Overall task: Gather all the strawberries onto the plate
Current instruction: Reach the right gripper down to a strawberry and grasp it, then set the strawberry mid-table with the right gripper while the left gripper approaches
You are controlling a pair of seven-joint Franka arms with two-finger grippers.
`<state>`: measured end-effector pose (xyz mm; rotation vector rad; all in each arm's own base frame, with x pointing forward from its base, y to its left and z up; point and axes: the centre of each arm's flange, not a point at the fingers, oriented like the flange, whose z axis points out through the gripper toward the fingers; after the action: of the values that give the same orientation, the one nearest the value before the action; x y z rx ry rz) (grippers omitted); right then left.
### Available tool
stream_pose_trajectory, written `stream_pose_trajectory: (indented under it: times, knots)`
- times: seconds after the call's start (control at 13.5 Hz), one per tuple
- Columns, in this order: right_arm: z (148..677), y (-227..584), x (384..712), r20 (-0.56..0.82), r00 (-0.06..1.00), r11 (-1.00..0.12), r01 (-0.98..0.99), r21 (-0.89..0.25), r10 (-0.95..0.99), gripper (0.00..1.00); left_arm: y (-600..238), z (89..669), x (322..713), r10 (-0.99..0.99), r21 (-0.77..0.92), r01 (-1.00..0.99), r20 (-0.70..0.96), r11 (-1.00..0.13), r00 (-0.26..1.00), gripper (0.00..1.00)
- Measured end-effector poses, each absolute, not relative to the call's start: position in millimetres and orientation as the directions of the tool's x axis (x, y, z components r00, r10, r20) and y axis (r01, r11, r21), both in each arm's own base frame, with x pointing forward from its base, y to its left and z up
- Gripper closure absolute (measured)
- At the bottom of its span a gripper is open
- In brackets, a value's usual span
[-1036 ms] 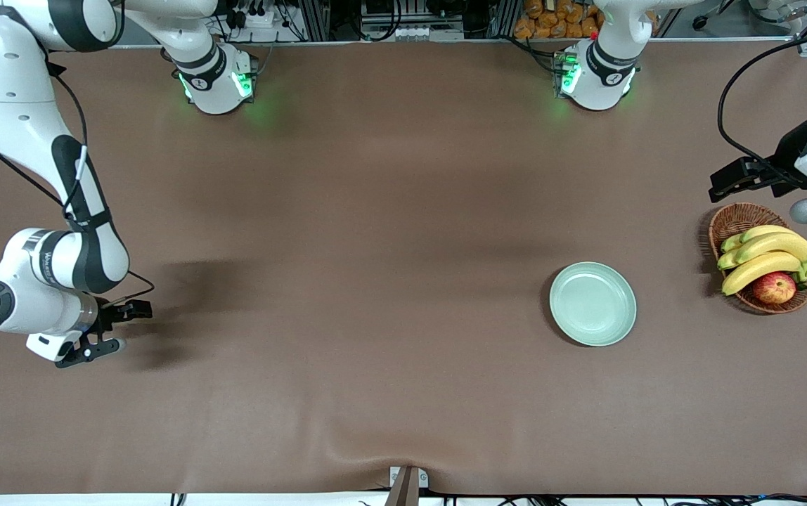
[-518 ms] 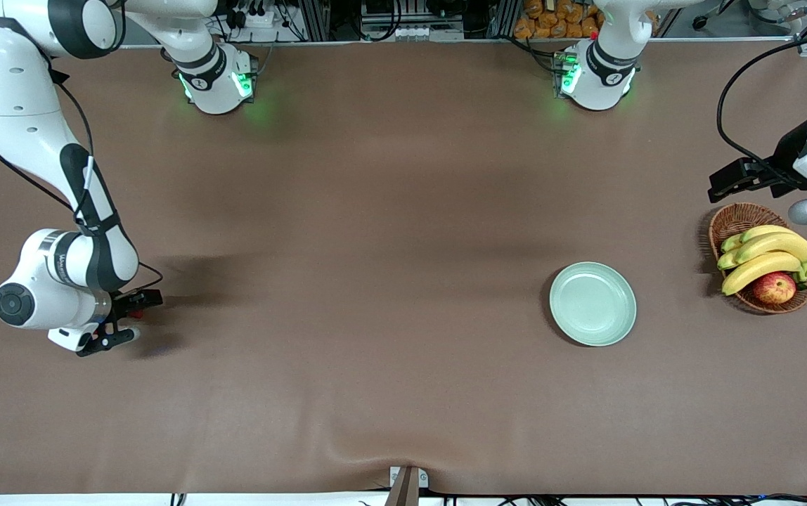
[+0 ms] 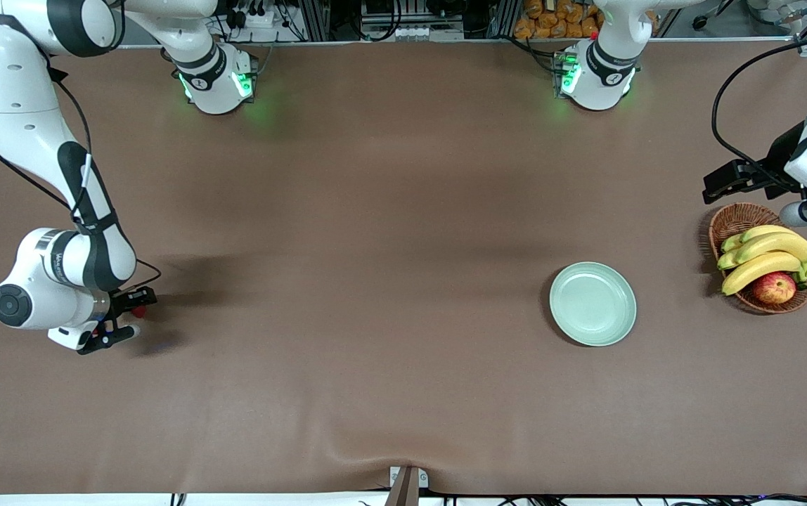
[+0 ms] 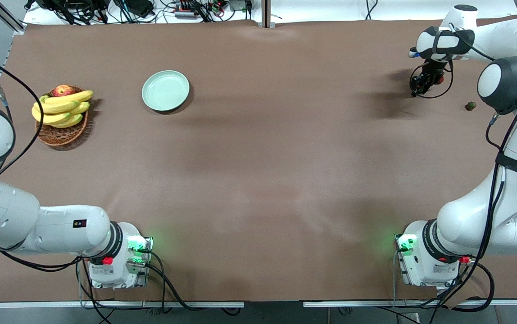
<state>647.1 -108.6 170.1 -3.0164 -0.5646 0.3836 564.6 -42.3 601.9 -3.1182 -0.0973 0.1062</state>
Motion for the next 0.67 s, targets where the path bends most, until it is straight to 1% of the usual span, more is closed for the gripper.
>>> stream_pose_trajectory:
  times: [0.07, 0.15, 0.44, 0.67]
  knots:
    - [171.4, -107.4, 646.9, -0.235, 0.901, -0.931, 0.353, -0.096, 0.366, 0.7, -42.3, 601.5, 564.9, 0.063, -0.022, 0.062, -0.068, -0.998, 0.996, 0.0]
    - [172.1, -105.1, 647.1, -0.236, 0.898, -0.929, 0.357, -0.099, 0.371, 0.72, -42.3, 601.2, 565.0, 0.063, -0.022, 0.062, -0.069, -0.998, 0.996, 0.0]
    - [193.9, -70.4, 658.6, -0.193, 0.886, -0.906, 0.407, -0.116, 0.422, 0.74, -42.2, 600.9, 565.5, 0.063, -0.022, 0.062, -0.067, -0.998, 0.996, 0.0]
    - [229.3, -5.1, 677.8, -0.111, 0.855, -0.861, 0.494, -0.125, 0.507, 0.74, -41.9, 598.9, 566.8, 0.064, -0.021, 0.062, -0.069, -0.998, 0.996, 0.0]
